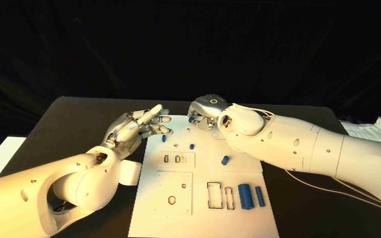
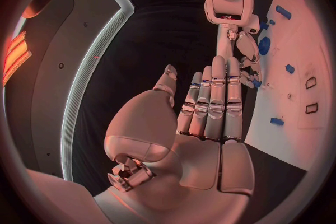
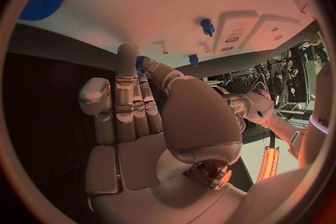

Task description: Assemble the parts on the task board

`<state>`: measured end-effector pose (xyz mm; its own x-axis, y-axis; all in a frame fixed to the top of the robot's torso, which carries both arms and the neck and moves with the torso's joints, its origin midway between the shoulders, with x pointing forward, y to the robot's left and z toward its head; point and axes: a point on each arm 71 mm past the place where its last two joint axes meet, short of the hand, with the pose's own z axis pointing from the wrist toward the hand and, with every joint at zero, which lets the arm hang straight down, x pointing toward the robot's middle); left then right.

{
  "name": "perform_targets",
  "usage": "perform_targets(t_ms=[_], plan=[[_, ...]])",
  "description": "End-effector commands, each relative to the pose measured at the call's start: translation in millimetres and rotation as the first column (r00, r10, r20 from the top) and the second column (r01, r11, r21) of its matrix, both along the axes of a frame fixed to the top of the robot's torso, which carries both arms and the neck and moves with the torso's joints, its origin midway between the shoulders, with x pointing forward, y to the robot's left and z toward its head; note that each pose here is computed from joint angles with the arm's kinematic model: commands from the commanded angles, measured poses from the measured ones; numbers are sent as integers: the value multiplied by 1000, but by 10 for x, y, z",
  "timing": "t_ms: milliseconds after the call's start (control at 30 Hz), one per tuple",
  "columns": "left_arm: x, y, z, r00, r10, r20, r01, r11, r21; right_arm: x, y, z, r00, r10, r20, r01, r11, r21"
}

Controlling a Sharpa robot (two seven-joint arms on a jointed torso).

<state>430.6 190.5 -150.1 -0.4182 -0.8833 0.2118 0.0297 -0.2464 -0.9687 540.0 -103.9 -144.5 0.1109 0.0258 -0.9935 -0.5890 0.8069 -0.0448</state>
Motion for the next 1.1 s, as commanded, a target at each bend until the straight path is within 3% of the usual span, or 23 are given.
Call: perform_targets(t_ms=[33, 733, 1100], plan=[[-7, -23, 19, 1000, -23, 7, 23, 1000, -17, 18, 3, -11, 1000, -26, -4, 25, 999, -26], [-8, -21, 14, 1000, -24, -8, 24, 999, -27, 79, 61, -47, 999, -49, -19, 48, 998, -48], [-6, -9, 12, 1000, -21, -12, 21, 999, -27, 62, -9, 2, 999, -41, 14, 41, 999, 19]])
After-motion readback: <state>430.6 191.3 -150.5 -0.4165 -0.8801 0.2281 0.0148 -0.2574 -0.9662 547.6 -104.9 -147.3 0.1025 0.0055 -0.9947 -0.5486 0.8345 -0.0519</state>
